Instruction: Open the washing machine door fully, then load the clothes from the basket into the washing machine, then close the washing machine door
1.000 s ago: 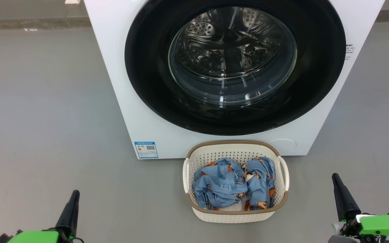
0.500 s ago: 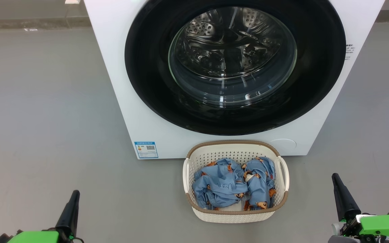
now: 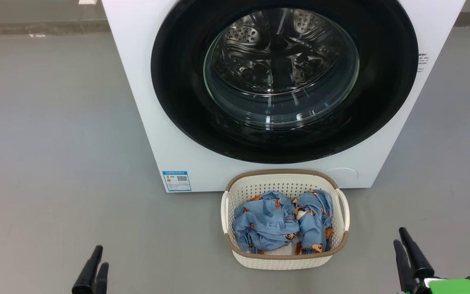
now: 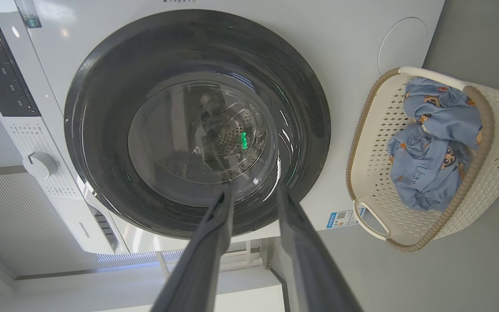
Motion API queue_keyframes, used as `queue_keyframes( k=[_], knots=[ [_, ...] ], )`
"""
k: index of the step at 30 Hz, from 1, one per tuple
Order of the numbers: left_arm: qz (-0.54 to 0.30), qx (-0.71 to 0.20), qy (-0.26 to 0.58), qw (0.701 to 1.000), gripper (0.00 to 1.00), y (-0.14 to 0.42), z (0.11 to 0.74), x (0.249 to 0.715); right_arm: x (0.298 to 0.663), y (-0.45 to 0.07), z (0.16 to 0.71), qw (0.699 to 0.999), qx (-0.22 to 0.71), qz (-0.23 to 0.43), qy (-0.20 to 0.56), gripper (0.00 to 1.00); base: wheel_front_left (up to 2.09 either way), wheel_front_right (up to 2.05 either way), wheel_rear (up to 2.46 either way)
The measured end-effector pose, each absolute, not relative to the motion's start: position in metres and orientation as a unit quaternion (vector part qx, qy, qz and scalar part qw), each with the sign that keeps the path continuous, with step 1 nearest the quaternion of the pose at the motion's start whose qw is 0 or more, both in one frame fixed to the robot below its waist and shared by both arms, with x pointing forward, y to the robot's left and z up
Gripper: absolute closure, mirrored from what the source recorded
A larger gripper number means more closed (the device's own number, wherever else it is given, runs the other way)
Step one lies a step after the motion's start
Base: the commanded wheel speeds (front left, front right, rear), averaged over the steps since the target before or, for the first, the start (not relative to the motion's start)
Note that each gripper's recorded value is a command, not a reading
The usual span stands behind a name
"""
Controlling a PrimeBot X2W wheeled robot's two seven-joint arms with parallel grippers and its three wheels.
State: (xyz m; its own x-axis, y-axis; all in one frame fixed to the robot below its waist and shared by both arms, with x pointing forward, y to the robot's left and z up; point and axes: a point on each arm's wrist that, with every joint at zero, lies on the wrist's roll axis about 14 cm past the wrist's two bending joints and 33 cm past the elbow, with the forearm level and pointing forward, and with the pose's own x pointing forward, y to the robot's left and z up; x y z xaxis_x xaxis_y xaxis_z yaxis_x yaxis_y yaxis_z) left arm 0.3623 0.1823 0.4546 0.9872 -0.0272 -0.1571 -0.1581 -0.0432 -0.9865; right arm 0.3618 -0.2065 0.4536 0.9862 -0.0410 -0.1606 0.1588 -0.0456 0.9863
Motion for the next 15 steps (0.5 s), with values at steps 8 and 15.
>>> queue_keyframes(
  k=[8, 15],
  knots=[
    [0.053, -0.721, 0.060, 0.688, 0.00, 0.1822, 0.4542, 0.3600, 0.3589, -0.2065, 0.4493, 0.693, 0.715, -0.081, 0.043, 0.00, 0.00, 0.00, 0.00],
    [0.045, -0.694, 0.058, 0.716, 0.00, 0.1806, 0.4590, 0.3614, 0.3597, -0.2026, 0.4479, 0.721, 0.686, -0.080, 0.050, 0.00, 0.00, 0.00, 0.00]
  ],
)
